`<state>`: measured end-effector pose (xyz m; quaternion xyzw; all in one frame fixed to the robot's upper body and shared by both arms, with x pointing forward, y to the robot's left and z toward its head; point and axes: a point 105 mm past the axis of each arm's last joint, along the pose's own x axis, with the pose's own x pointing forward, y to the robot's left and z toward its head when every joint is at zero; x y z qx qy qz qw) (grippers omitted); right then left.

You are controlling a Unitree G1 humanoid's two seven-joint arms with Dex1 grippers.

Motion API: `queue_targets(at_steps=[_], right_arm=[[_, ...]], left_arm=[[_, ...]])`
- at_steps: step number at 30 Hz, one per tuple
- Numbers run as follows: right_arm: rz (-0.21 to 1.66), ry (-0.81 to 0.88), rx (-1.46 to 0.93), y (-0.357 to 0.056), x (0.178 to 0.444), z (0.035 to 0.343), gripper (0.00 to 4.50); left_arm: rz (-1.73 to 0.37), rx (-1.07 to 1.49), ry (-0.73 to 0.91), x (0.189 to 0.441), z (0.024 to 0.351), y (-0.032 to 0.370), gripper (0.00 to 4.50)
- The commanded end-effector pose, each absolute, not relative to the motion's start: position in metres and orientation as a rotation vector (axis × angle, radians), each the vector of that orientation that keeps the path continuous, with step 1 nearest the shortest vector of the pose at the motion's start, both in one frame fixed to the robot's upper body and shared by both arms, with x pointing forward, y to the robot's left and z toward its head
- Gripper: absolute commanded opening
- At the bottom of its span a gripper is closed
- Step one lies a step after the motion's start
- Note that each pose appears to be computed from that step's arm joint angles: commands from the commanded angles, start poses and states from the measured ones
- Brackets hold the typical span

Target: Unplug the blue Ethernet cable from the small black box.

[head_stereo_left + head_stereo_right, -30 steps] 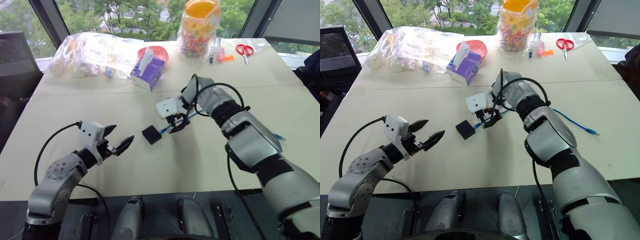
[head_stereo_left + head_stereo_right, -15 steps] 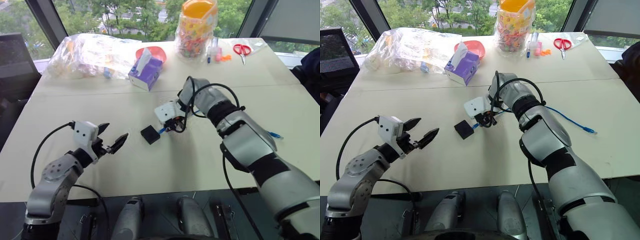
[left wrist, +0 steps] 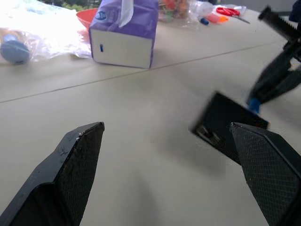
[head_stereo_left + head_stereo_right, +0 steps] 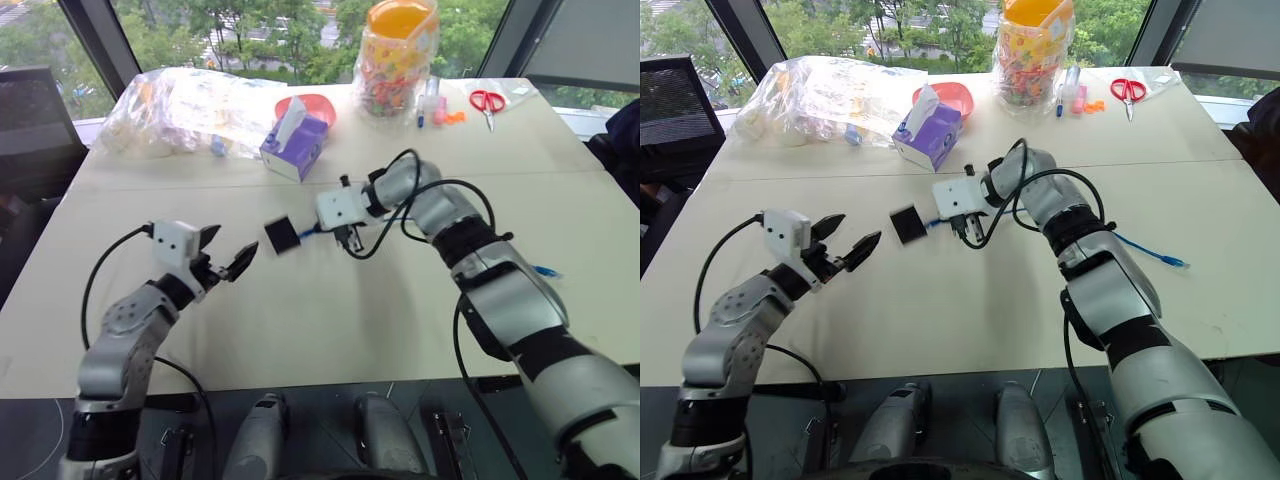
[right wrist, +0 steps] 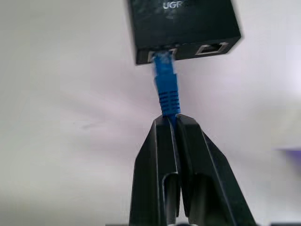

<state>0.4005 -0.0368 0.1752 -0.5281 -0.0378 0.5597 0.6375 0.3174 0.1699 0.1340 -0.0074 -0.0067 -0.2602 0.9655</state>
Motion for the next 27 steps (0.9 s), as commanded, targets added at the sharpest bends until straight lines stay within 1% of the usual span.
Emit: queue_targets(at_steps=[1,4,6,8,12,16,24,27], right_arm=[[1.038,-0.367,-1.185,-0.045,0.402,0.215,0.05],[0.931,-0.487,-1.175,-0.050,0.393,0.223,0.05],[0.843,-0.567,-1.203,-0.053,0.384,0.223,0.05],[0.795,-0.621,-1.234,-0.053,0.376,0.221,0.05],[0.753,-0.659,-1.228,-0.047,0.367,0.217,0.05],[0.754,-0.674,-1.243,-0.040,0.360,0.211,0.05],[0.763,-0.679,-1.256,-0.038,0.357,0.209,0.05],[0.770,-0.676,-1.261,-0.038,0.357,0.208,0.00]], left_arm=[[-0.575,-0.045,-0.057,0.324,0.148,0.159,4.50],[-0.613,-0.068,-0.061,0.329,0.155,0.154,4.50],[-0.664,-0.099,-0.076,0.334,0.167,0.149,4.50],[-0.715,-0.121,-0.085,0.336,0.178,0.144,4.50],[-0.832,-0.168,-0.079,0.333,0.195,0.132,4.50],[-0.924,-0.209,-0.050,0.327,0.203,0.126,4.50],[-0.954,-0.221,-0.040,0.323,0.209,0.129,4.50],[-0.961,-0.221,-0.042,0.323,0.210,0.130,3.73]])
